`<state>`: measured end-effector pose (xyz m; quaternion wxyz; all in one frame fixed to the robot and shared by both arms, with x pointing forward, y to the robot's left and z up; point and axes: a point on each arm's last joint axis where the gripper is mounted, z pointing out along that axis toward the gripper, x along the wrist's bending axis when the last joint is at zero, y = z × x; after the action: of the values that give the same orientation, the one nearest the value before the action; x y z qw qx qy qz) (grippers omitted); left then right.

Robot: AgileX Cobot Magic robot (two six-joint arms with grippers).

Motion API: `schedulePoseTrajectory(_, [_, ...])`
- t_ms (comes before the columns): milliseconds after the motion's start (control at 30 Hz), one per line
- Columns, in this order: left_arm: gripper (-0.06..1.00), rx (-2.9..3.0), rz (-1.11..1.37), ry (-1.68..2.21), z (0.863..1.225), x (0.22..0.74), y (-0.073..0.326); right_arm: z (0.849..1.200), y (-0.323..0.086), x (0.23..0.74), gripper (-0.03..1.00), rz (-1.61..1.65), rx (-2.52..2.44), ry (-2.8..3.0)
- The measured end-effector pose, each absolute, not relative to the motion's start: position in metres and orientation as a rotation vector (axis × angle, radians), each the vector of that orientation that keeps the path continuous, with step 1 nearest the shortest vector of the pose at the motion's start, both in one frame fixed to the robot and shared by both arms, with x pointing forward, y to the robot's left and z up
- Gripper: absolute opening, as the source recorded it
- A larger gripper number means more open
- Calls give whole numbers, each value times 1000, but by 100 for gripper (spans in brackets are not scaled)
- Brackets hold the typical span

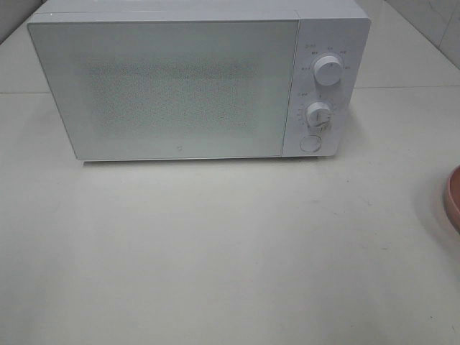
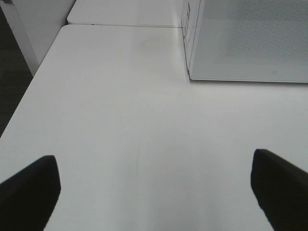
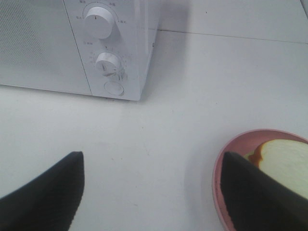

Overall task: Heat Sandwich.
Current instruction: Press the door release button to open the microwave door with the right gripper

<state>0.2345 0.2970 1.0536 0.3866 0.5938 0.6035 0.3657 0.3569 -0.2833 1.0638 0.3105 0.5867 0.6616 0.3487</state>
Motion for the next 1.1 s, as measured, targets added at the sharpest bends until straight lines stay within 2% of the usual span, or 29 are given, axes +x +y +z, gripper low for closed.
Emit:
schedulePoseTrajectory(700, [99,1512,931,1536,1054,234,297,1033,-270,435,76,949,1526,1747])
schedulePoseTrajectory(900, [99,1512,931,1536,1054,234,297,1016,-266,461,76,997,1488,1713])
schedulePoseTrajectory(1100, [99,1512,931,1536,1054,234,297,993,-264,464,76,1066,1429,1659])
